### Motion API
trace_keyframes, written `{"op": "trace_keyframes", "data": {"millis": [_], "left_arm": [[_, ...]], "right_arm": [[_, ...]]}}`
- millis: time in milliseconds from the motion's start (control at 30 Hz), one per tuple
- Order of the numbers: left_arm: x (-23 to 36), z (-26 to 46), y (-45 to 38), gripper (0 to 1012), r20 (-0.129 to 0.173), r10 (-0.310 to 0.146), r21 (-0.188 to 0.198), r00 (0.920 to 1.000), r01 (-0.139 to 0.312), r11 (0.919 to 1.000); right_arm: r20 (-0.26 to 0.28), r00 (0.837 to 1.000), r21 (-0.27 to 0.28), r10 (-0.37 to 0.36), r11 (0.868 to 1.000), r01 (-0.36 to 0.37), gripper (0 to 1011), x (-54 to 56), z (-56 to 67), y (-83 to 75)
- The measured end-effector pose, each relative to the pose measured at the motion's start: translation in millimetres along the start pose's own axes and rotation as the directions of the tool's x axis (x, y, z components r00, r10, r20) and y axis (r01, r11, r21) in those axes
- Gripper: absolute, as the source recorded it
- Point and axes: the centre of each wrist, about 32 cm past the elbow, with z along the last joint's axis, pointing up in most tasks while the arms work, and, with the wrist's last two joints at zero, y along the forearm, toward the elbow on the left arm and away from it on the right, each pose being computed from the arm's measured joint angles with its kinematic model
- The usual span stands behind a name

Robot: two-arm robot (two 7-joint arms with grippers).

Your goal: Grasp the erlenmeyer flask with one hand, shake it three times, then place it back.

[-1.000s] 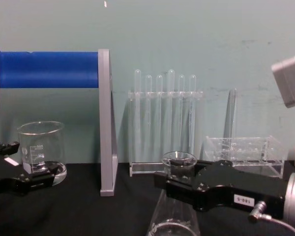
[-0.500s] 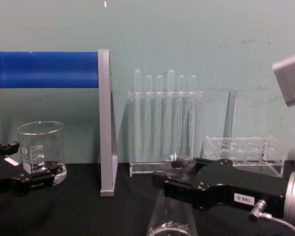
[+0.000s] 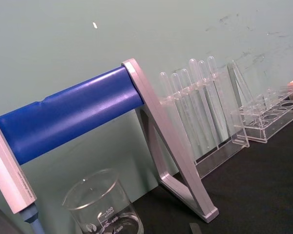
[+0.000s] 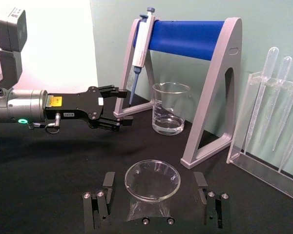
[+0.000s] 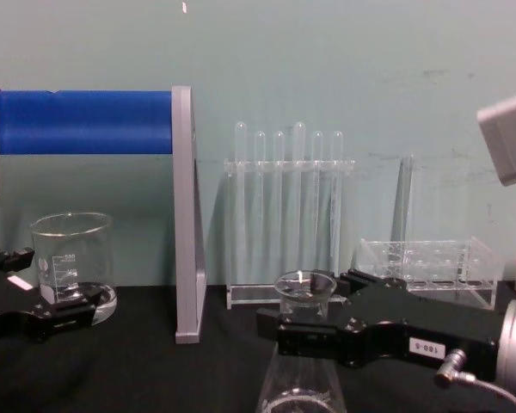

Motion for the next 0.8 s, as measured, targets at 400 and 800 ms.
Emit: {"op": "trace_keyframes", "data": {"millis": [400,800], "left_arm": [[0.0,0.0,0.0,1001,0.0,0.0,0.0,1.0,0.0,1.0],[0.0,0.0,0.0,1001,0.0,0.0,0.0,1.0,0.0,1.0]], "right_arm": [[-0.012,1.0,0.004,0.026,1.0,-0.026,1000,8.5,4.8,-15.6],[-0.026,0.997,-0.037,0.073,0.997,-0.074,1000,21.3,18.1,-74.7]]}}
